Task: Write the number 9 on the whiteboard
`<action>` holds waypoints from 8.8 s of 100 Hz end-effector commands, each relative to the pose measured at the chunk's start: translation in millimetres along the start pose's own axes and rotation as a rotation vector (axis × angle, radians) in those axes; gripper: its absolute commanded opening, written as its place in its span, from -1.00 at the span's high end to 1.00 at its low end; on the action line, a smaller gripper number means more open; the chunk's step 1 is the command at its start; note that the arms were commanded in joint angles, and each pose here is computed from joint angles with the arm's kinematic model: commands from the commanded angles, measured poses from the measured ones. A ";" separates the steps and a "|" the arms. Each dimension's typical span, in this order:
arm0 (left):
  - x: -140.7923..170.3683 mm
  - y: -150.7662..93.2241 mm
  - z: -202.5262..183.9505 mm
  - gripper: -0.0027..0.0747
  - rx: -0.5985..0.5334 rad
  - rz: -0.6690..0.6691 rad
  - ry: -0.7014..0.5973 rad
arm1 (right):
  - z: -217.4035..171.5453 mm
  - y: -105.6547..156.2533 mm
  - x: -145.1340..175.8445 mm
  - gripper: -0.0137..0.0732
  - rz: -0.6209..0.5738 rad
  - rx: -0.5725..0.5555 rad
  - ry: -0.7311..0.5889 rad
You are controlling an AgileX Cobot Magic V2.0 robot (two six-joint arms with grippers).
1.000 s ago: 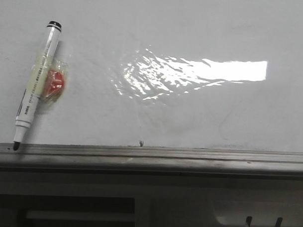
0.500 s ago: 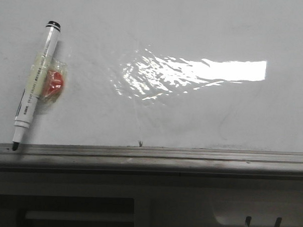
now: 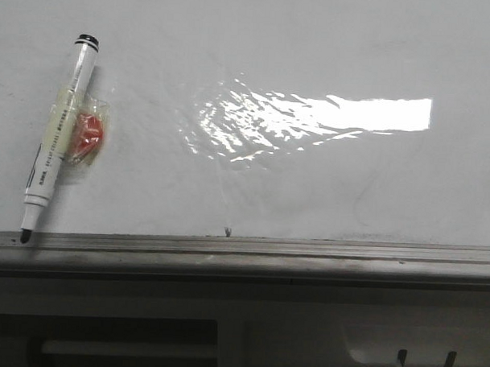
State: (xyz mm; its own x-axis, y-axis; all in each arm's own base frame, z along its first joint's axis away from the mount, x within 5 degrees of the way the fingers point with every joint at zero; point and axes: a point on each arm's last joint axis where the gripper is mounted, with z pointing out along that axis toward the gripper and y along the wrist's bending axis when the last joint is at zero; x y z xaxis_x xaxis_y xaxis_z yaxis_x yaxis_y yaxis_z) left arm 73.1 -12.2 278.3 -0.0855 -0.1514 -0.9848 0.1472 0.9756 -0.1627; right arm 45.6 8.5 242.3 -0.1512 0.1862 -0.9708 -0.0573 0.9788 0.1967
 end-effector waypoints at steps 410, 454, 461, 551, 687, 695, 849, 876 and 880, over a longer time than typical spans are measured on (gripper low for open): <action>53.5 -127.0 74.5 0.25 0.884 0.555 -0.034 | 111.1 190.3 -65.2 0.85 -0.370 -0.797 0.437; 24.8 -108.3 66.1 0.25 0.716 0.284 -0.093 | 111.0 190.3 -67.6 0.85 -0.360 -0.795 0.418; 20.0 -102.0 60.3 0.25 0.692 0.237 -0.115 | 109.9 189.7 -69.4 0.85 -0.357 -0.796 0.409; 15.8 -83.8 44.6 0.25 0.636 0.123 -0.129 | 93.8 166.7 -108.0 0.84 -0.222 -0.751 0.252; 14.8 -83.9 44.4 0.25 0.637 0.120 -0.140 | 155.0 144.9 -138.1 0.85 -0.213 -0.519 0.350; 14.8 -83.9 44.4 0.25 0.637 0.120 -0.140 | 155.7 145.4 -136.9 0.85 -0.216 -0.521 0.364; 55.8 -122.3 50.9 0.42 0.879 0.309 0.001 | 98.6 192.7 -79.0 0.85 -0.115 -0.818 0.596; 55.8 -122.3 50.9 0.98 0.879 0.309 0.001 | 97.9 192.5 -77.5 0.84 -0.121 -0.821 0.614; 55.8 -122.3 50.9 0.98 0.879 0.309 0.001 | 97.9 192.5 -77.5 0.84 -0.121 -0.821 0.614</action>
State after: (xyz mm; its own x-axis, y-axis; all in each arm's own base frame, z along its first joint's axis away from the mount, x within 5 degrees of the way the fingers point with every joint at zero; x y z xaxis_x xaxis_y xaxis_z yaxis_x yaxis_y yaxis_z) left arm 98.0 -144.2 222.1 0.0710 0.2351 -0.9694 0.8631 0.4727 0.1778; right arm 140.8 190.5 327.1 -0.5947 -0.2791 -0.7539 -0.7246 0.5923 0.3523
